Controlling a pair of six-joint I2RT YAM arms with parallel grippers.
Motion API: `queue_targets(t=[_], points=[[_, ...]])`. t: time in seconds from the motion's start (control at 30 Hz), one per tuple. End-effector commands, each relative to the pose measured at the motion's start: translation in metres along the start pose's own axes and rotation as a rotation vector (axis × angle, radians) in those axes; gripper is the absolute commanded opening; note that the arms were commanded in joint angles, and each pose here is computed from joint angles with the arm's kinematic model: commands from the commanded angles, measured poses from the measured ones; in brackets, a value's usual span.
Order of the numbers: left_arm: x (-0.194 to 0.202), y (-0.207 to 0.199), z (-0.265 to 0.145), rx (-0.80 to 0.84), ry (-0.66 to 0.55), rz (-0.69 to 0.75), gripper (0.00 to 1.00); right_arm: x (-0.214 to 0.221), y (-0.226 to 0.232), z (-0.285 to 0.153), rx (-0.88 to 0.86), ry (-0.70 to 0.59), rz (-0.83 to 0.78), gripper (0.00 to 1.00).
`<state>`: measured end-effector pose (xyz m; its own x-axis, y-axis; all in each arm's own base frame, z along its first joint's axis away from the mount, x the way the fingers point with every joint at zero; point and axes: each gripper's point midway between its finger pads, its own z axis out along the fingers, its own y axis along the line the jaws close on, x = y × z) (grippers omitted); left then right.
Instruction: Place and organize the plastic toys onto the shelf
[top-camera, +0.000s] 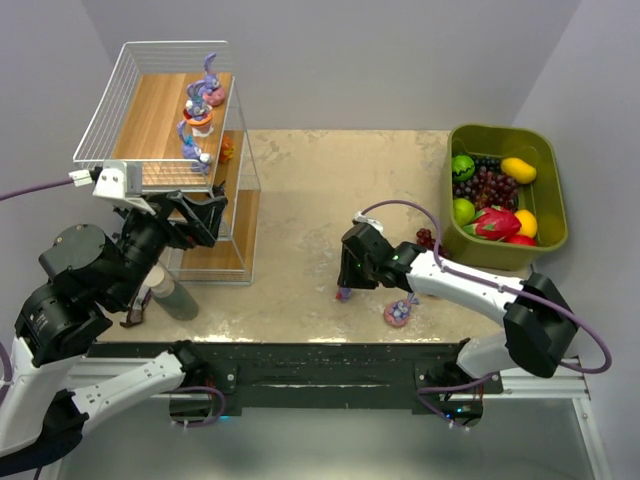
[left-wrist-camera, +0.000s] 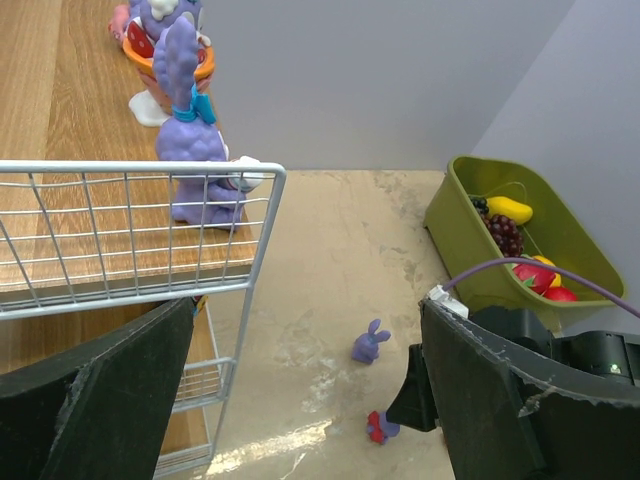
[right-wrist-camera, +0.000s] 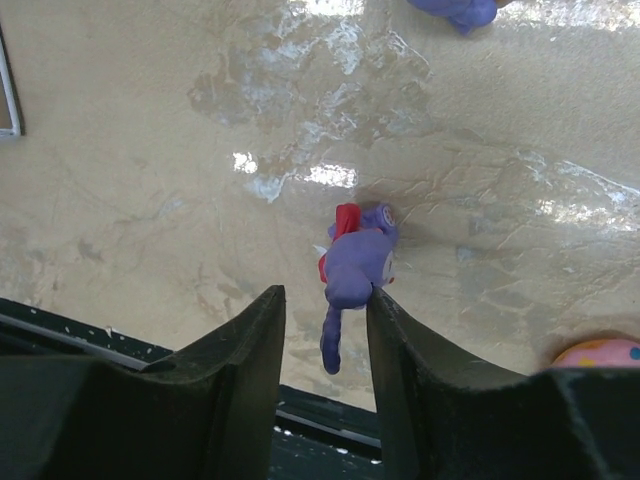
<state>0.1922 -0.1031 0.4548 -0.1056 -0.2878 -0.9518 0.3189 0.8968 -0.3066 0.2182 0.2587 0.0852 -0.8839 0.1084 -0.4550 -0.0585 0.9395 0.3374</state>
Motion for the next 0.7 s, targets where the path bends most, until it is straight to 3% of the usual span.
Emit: queue_targets(t=[0.0,0.13,0.43,0.67], points=[[-0.009,0.004,-0.005,-0.019,-0.021,-0.020,1.00,-0.012,0.014,-0.008,-0.045,-0.033,0.005,0.39],[-0.007,0.007,-0.005,-0.034,-0.020,-0.014,1.00,-0.011,0.016,-0.012,-0.055,-0.027,0.009,0.31],[-0.007,0.011,-0.006,-0.054,-0.024,-0.010,1.00,-0.007,0.018,-0.013,-0.056,-0.002,0.027,0.00],[-0.012,0.015,-0.010,-0.064,-0.037,-0.015,0.99,-0.029,0.043,-0.017,-0.111,-0.041,0.035,0.00]])
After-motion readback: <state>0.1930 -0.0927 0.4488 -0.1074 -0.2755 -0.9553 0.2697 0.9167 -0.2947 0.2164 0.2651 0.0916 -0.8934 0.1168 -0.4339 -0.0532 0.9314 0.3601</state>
